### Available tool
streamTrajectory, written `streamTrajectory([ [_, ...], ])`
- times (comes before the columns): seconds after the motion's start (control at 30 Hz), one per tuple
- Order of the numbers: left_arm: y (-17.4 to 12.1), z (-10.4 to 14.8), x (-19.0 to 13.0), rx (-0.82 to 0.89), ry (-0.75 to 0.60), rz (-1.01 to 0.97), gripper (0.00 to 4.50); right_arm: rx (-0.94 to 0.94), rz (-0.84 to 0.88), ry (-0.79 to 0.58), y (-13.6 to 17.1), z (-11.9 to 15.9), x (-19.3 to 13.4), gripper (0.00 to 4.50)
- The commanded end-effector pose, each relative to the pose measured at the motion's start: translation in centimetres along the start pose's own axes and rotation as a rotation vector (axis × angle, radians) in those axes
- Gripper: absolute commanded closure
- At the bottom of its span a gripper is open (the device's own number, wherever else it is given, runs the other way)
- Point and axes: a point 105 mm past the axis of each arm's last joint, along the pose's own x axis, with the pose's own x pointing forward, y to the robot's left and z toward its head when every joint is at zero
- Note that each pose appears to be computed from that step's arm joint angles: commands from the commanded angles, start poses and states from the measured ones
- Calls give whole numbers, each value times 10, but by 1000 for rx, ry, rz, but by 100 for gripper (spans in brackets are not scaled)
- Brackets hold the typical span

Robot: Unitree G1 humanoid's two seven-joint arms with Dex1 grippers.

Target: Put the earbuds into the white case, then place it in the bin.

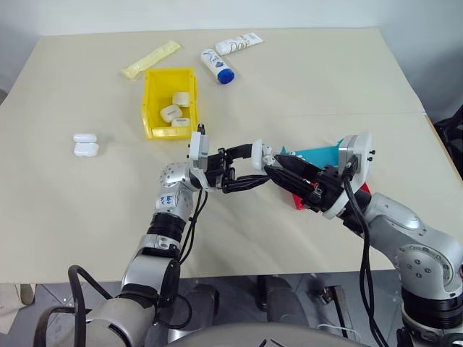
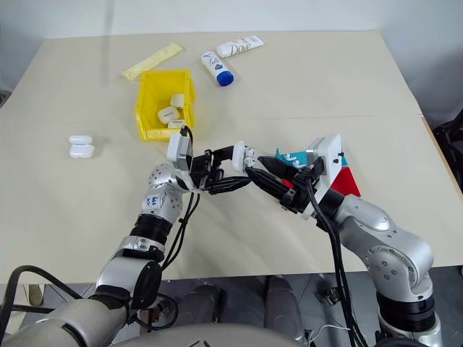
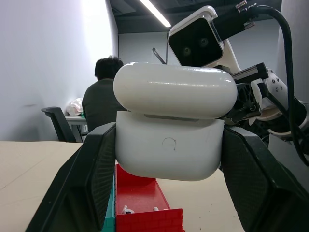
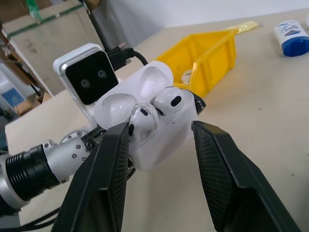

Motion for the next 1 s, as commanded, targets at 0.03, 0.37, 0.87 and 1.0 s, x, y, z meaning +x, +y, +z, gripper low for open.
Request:
streamTrajectory([
  [0.03, 4, 25, 10, 99, -63, -46, 167, -36, -78, 39, -13, 2, -12, 238],
  [0.37, 9, 25, 8, 95, -59, -28, 167, -109, -67, 79, -9, 13, -26, 238],
  [0.87, 21, 30, -17, 125, -14, 66, 167, -156, -245, 156, -28, 10, -69, 221],
  [1.0, 22, 31, -29, 122, 12, 86, 167, -174, -340, 222, -36, 6, -104, 119],
])
